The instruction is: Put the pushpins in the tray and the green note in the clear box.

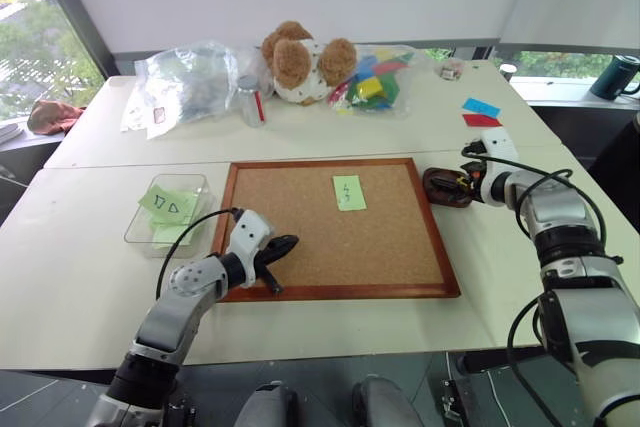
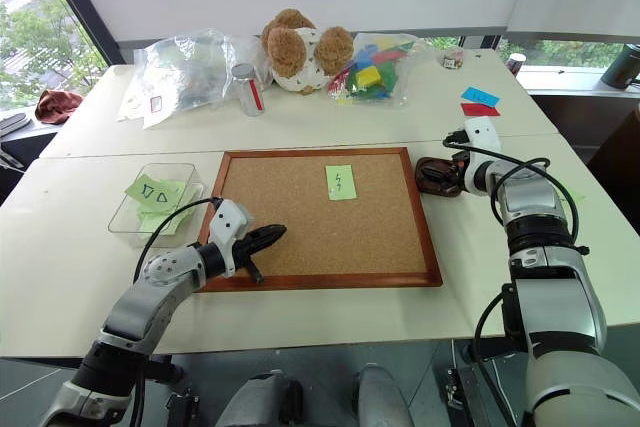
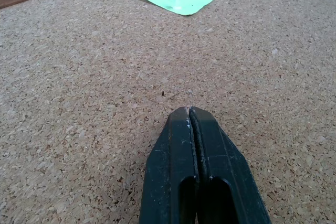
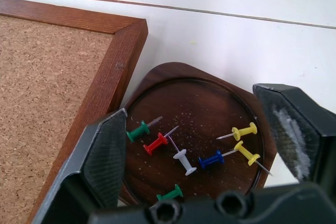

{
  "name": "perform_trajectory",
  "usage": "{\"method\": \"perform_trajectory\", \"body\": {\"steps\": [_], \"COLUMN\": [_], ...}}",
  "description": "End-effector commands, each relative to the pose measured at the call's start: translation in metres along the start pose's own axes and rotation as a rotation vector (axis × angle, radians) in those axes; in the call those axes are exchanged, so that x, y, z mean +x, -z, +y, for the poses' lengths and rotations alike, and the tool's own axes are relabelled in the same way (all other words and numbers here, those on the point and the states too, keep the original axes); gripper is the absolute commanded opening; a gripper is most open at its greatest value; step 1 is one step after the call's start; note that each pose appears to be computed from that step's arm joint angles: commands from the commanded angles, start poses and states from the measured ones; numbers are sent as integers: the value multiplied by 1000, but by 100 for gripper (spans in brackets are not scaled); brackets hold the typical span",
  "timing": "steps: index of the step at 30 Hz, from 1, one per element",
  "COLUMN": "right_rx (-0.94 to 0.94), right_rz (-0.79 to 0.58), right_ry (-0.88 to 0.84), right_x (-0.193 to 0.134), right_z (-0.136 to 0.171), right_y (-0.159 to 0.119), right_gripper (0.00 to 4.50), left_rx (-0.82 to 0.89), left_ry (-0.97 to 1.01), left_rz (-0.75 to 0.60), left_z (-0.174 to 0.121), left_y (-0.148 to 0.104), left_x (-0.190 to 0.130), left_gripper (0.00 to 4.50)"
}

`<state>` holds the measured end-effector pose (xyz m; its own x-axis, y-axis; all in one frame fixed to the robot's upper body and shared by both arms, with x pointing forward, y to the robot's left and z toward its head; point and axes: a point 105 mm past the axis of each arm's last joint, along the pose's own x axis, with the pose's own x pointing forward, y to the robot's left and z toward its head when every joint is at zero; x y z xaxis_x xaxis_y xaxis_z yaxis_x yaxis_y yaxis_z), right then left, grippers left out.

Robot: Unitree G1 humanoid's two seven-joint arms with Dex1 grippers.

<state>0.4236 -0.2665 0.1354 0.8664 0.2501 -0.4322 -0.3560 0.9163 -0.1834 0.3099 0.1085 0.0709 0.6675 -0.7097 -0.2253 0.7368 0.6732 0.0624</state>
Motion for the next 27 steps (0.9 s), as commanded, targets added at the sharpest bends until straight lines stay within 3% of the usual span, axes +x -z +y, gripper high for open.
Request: {"method": "perform_trajectory", "body": {"steps": [1, 4, 10, 17, 22, 26, 27], "right_rx": [-21, -52, -131, -166, -145, -152, -151], "right_rz": [-112, -150, -197, -197, -176, -152, -151], "right_ry": [-1, -76, -264, -439, -460, -488, -488], "right_x": [-9, -11, -6, -3, 6, 11, 12], "right_z": [-2, 15, 81, 149, 168, 181, 183], "right_y": [-40, -56, -74, -70, -60, -49, -49], "right_gripper": [431, 431, 431, 431, 431, 308, 308], "left_rx": [-59, -60, -59, -58, -59, -58, -57], "left_ry": [-30, -30, -32, -36, -40, -44, -45], "left_rz": [153, 154, 152, 148, 146, 143, 143], "left_z": [2, 2, 2, 3, 3, 4, 4], "left_y": [42, 42, 42, 40, 40, 39, 39], "left_x": [-8, -8, -8, -8, -9, -8, -9], "left_gripper": [0, 0, 0, 0, 0, 0, 0]}}
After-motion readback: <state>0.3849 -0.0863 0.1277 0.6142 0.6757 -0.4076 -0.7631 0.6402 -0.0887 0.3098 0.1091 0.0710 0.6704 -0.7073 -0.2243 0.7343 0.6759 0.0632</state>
